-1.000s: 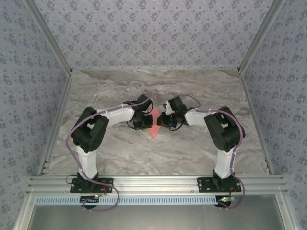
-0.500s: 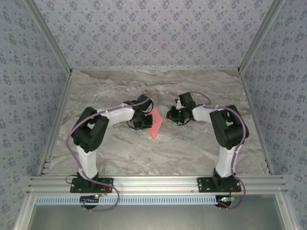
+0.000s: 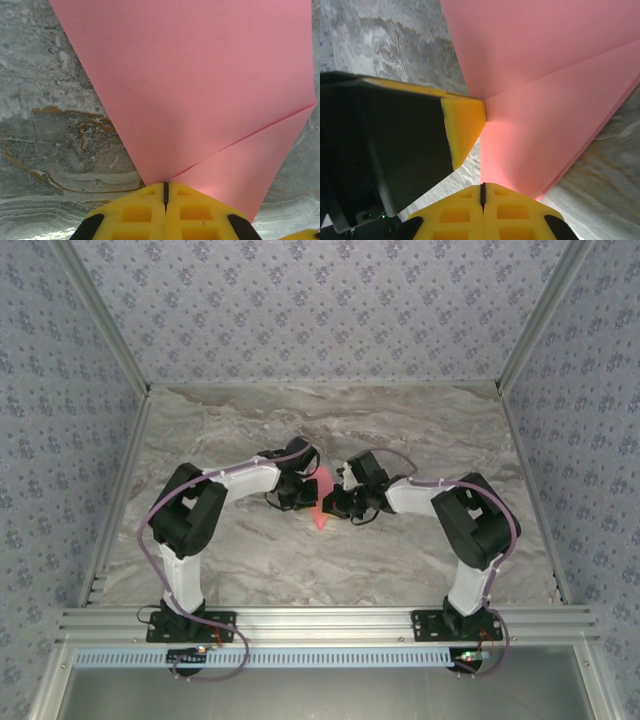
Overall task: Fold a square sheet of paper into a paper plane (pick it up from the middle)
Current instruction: Third fold the triangle at the center of the table.
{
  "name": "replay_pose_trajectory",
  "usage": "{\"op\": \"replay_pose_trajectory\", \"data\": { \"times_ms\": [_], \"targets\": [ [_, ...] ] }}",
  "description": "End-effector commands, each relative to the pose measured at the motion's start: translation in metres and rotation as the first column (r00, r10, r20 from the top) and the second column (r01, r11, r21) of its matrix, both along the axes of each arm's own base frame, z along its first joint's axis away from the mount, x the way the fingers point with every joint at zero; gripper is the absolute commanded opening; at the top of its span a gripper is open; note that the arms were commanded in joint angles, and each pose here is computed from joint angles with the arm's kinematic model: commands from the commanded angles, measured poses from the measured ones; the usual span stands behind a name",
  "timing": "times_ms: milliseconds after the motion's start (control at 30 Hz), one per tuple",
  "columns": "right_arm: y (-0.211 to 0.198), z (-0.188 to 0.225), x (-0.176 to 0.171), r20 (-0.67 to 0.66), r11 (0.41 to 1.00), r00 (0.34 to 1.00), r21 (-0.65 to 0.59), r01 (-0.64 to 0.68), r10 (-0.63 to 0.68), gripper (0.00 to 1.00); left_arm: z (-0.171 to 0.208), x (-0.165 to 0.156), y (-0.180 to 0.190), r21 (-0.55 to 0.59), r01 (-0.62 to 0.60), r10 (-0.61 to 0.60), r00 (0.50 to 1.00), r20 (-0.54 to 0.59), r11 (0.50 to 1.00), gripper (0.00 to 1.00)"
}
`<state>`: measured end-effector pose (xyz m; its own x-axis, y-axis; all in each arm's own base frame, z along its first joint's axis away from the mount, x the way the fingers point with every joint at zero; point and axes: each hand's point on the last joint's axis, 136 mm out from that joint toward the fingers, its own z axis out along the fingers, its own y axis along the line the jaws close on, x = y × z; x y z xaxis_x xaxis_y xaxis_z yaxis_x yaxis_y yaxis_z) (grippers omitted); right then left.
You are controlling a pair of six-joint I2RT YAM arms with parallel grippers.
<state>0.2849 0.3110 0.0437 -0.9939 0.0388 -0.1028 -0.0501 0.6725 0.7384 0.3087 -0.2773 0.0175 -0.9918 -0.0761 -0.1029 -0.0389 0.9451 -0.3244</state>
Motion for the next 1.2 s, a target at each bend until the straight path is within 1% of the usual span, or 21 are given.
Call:
{"op": "replay_pose_trajectory", "data": {
  "times_ms": [0,500,733,767,833,900,1033,1167],
  "targets": [
    [0.011,-0.006,-0.007,-0.045,0.999,0.999,0.013,-0.03,0.031,0.0,-0.056,-0.031,0.048,0.222,-0.01,0.038,0.992,-0.124,0.975,0.0],
    [0.001,-0.035,-0.047,-0.162,0.987,0.976,-0.052,-0.153,0.143,0.0,-0.057,-0.028,0.054,0.26,-0.049,0.079,0.991,-0.106,0.964,0.0],
    [-0.006,-0.039,-0.069,-0.198,0.972,0.959,-0.081,-0.221,0.202,0.0,-0.059,-0.029,0.057,0.274,-0.059,0.092,0.99,-0.111,0.96,0.0],
    [-0.007,-0.039,-0.072,-0.181,0.964,0.955,-0.084,-0.253,0.235,0.0,-0.059,-0.029,0.057,0.272,-0.059,0.092,0.99,-0.111,0.96,0.0],
    [-0.007,-0.038,-0.076,-0.177,0.959,0.952,-0.089,-0.269,0.251,0.0,-0.059,-0.029,0.057,0.272,-0.059,0.091,0.99,-0.109,0.96,0.0],
    [-0.006,-0.032,-0.071,-0.153,0.962,0.957,-0.081,-0.262,0.248,0.0,-0.058,-0.028,0.056,0.269,-0.06,0.092,0.99,-0.108,0.961,0.0],
    [-0.001,-0.006,-0.054,-0.056,0.971,0.971,-0.047,-0.236,0.234,0.0,-0.057,-0.027,0.055,0.266,-0.059,0.09,0.99,-0.106,0.962,0.0],
    [-0.005,0.011,-0.022,0.029,0.989,0.989,-0.024,-0.147,0.148,0.0,-0.055,-0.027,0.054,0.258,-0.056,0.085,0.991,-0.101,0.964,0.0]
  ]
}}
